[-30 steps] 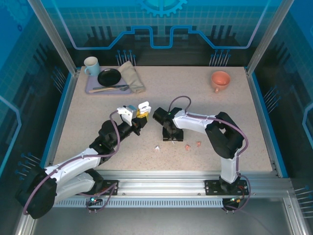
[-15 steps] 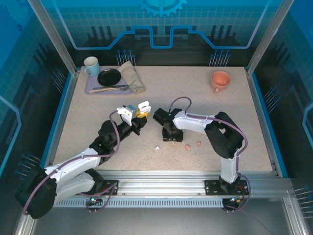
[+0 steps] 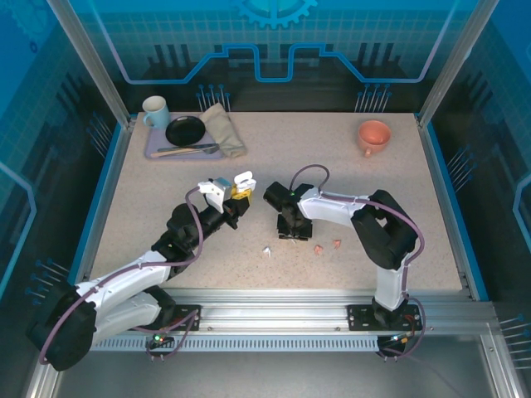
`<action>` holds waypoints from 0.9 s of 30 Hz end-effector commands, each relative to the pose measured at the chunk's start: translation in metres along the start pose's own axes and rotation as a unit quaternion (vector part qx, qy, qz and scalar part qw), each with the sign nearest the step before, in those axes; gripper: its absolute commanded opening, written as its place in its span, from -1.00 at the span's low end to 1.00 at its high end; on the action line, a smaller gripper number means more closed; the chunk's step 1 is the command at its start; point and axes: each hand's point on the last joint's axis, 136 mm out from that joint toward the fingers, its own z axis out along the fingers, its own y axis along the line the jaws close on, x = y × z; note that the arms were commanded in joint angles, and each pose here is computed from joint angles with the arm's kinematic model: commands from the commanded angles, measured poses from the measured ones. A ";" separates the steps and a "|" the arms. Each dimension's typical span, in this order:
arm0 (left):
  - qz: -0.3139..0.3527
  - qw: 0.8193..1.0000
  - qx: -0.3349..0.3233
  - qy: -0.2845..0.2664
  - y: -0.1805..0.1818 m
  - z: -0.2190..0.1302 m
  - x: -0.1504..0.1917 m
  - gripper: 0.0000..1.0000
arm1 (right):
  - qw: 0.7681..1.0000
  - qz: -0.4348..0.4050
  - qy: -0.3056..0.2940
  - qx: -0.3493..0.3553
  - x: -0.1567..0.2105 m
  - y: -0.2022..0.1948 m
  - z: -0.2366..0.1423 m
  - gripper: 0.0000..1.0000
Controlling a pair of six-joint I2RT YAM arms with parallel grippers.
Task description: Insert wireless bluetooth earbuds into charging case
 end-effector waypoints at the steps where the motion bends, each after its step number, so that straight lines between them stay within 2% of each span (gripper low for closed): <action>1: 0.014 0.999 0.009 -0.034 -0.004 0.002 -0.026 -1.00 | 0.999 0.012 0.010 0.051 0.003 -0.031 0.017 -0.24; 8: 0.015 0.999 0.012 -0.033 -0.005 0.004 -0.027 -1.00 | 0.998 0.013 0.011 0.052 0.003 -0.035 0.018 -0.30; 18: 0.013 0.999 0.015 -0.032 -0.006 0.004 -0.028 -1.00 | 0.999 0.008 0.006 0.044 0.004 -0.038 0.017 -0.50; 27: 0.015 0.999 0.016 -0.031 -0.007 0.002 -0.029 -1.00 | 0.999 0.010 -0.023 0.021 0.000 -0.038 0.002 -0.52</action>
